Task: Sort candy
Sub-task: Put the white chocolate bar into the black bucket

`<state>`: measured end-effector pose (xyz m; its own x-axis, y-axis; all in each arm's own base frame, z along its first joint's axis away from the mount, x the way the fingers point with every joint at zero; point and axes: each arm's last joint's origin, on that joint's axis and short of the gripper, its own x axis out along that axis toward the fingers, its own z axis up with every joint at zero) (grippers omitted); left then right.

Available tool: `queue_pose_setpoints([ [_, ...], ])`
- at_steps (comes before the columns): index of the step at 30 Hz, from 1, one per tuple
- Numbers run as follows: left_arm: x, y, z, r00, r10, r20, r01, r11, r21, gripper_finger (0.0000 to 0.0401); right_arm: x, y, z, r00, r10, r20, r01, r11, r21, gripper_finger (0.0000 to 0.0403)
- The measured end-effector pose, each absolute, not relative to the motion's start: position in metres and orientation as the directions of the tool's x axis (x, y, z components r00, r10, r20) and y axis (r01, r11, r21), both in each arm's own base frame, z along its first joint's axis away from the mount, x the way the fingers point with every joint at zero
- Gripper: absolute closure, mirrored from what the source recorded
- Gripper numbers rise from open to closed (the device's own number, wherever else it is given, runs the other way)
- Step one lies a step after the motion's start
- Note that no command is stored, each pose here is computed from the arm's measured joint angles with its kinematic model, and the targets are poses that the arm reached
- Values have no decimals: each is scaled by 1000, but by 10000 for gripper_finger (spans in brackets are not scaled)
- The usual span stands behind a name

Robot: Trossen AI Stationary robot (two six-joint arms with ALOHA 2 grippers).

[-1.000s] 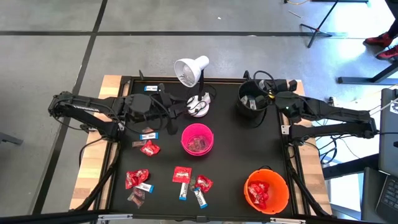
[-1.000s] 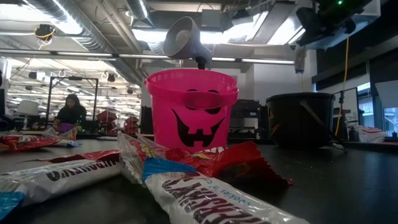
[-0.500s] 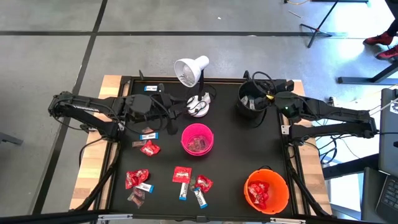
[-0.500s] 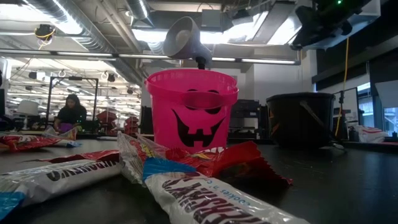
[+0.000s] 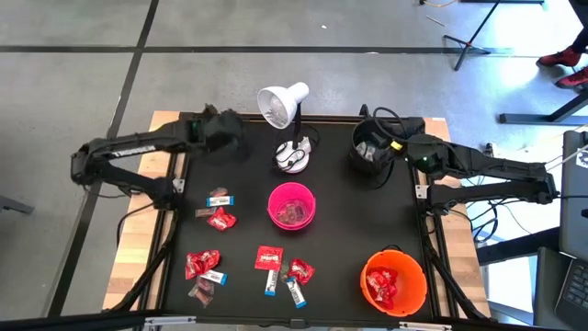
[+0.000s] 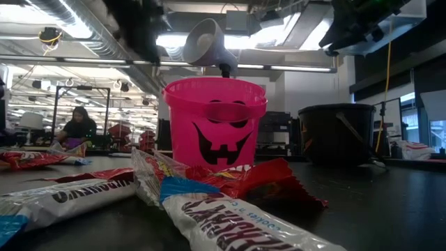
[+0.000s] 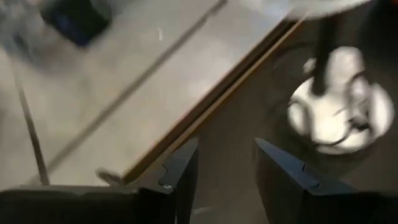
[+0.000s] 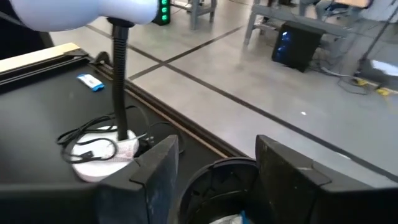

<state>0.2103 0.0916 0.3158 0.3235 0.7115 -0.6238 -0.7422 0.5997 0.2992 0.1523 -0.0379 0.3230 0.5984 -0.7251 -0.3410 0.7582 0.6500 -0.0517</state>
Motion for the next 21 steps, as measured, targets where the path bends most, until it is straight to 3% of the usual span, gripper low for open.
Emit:
queue_pose_setpoints([
  [3,198,123,294,277,651,-706,-781,581,229,261,154,-37,323,629,-696,-345,734,678,-30,193],
  [14,160,207,231,94,477,-874,-841,508,187,261,161,-34,334,774,-570,-275,602,797,46,194],
  [21,150,238,185,-36,339,-940,-861,467,201,228,163,-32,336,817,-516,-258,550,832,77,194],
])
